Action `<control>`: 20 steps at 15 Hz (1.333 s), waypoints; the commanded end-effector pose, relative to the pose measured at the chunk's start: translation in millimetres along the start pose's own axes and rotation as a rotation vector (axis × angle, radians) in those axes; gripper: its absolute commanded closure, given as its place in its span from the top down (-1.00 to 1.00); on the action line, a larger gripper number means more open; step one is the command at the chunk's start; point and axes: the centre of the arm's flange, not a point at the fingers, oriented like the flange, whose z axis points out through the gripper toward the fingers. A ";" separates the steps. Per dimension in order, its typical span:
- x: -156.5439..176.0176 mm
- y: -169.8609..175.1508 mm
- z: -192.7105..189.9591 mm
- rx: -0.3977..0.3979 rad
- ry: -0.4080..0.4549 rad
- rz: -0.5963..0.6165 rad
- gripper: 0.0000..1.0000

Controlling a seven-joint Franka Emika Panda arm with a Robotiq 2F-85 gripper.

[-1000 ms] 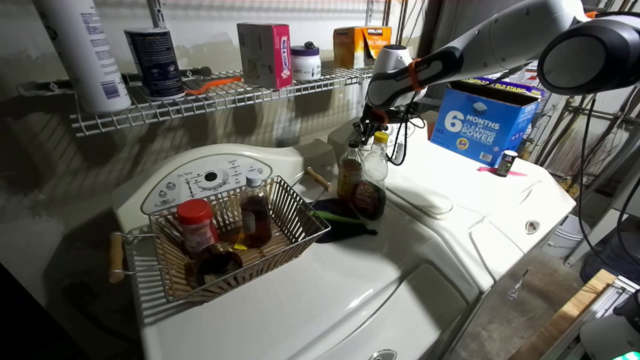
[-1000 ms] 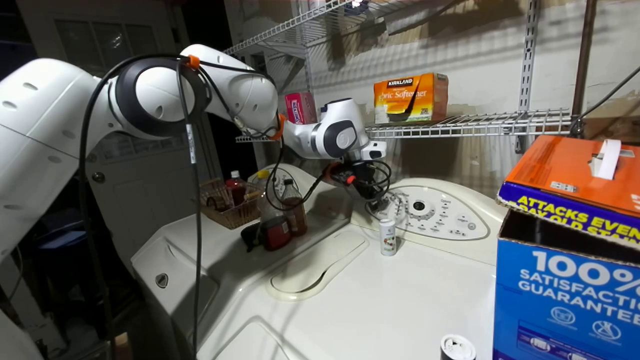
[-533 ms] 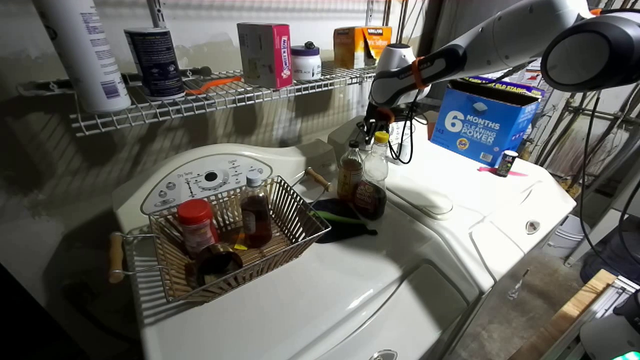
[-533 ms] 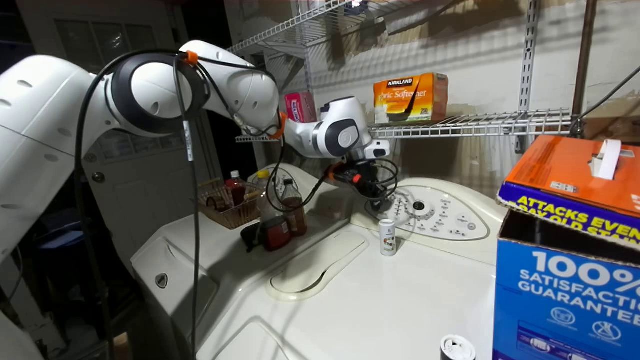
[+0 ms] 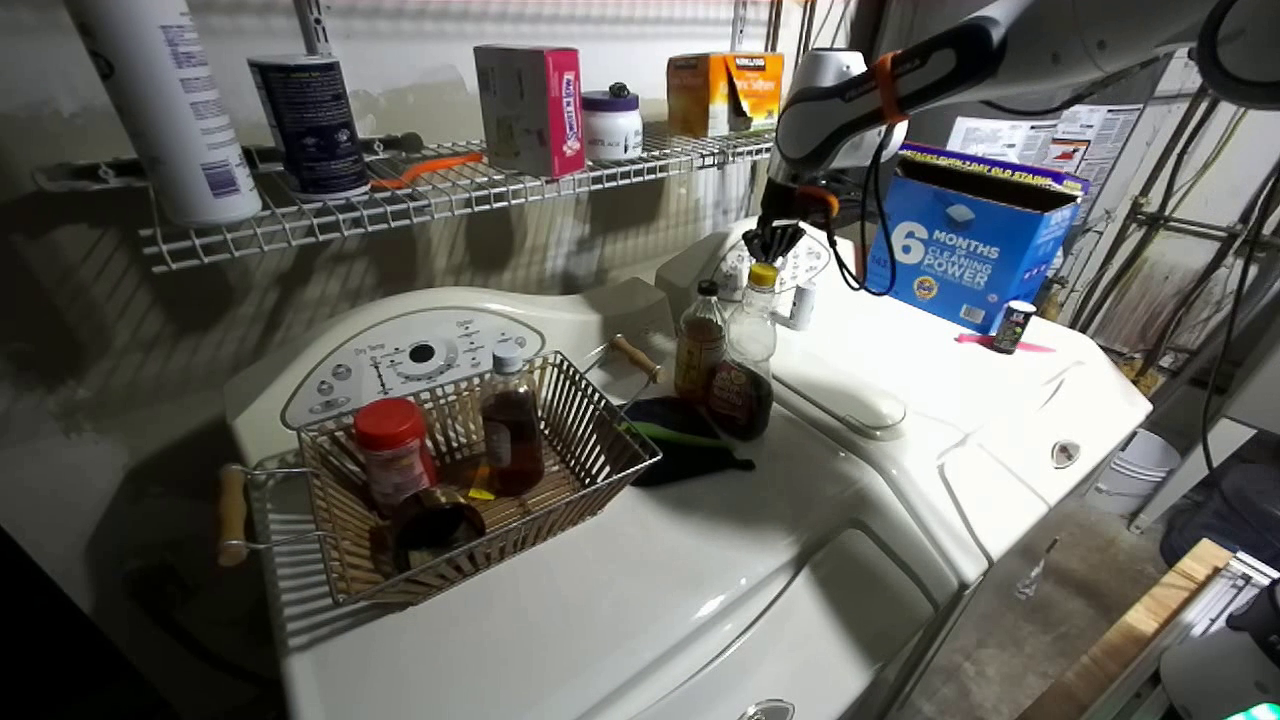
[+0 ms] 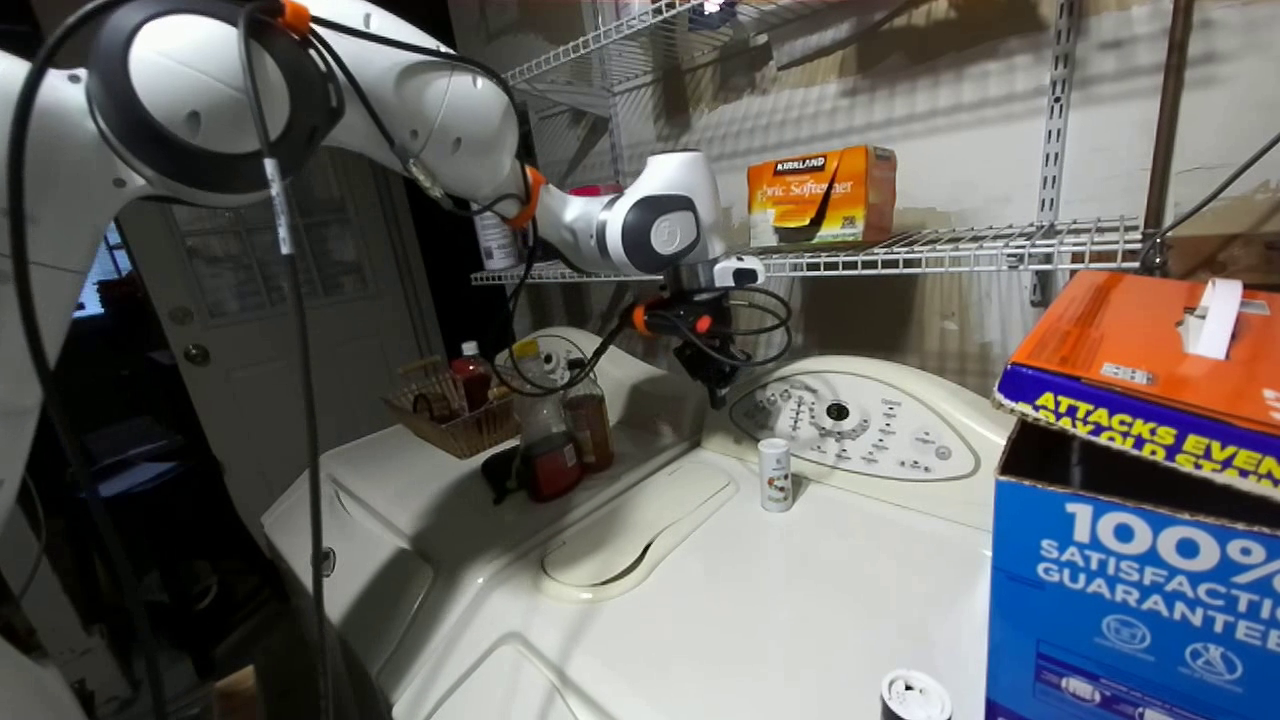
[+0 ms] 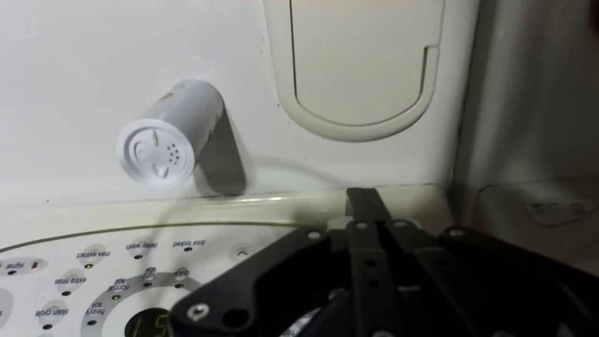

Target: Press a button on the washing machine on the right

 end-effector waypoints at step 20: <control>-90.1 79.0 -89.5 0.113 -0.144 -0.447 1.00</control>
